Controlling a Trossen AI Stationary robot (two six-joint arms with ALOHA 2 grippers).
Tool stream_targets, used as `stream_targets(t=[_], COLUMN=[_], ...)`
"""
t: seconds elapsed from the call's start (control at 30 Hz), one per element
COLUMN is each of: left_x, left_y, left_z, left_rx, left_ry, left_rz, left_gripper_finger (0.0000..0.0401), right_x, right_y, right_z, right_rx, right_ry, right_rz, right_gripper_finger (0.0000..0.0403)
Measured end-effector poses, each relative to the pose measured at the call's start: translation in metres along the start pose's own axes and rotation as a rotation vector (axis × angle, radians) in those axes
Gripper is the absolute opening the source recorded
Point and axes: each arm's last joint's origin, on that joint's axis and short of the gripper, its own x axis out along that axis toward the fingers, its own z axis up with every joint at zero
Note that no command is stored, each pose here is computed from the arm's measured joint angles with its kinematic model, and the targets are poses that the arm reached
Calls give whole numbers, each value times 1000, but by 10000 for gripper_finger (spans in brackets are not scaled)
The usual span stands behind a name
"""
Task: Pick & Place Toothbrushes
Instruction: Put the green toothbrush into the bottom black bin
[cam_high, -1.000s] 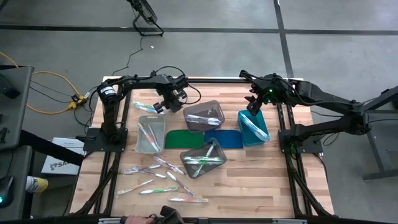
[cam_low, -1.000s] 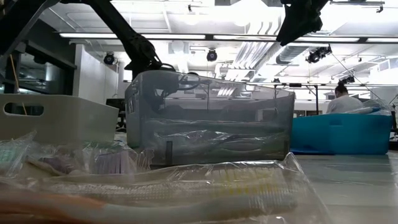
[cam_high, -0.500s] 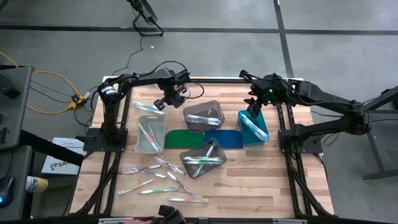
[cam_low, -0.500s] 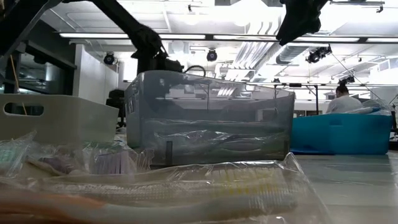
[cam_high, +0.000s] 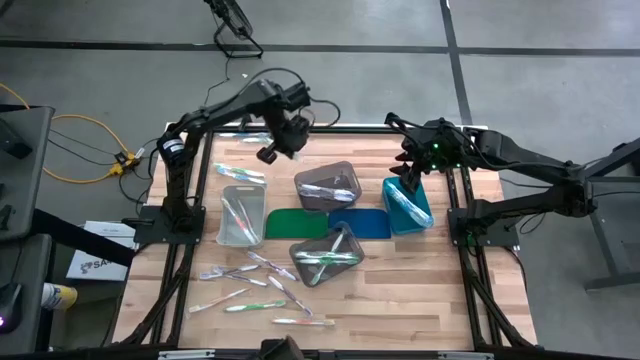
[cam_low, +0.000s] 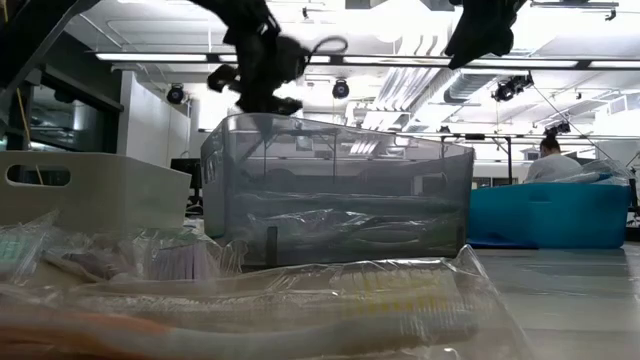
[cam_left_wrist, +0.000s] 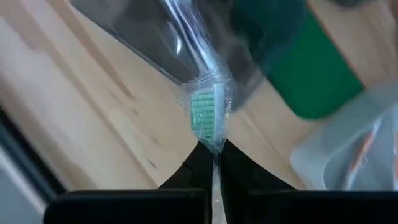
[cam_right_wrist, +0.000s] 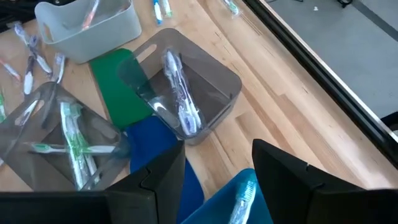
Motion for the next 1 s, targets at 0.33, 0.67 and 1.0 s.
stream_targets(t=[0.33, 0.67, 1.0], left_x=[-46, -78, -92], left_y=[-4, -18, -42], left_z=[50, 116, 171], left_rx=[14, 95, 203], left_ry=[-261, -658, -910], left_rz=[181, 375, 458], left_gripper_finger=[0, 0, 0], right_x=[-2, 3, 1], right_y=[25, 52, 64], right_z=[4, 21, 28], right_rx=[-76, -208, -247], right_ry=[-96, -326, -435], right_rz=[62, -7, -1], right_gripper_finger=[181, 181, 181])
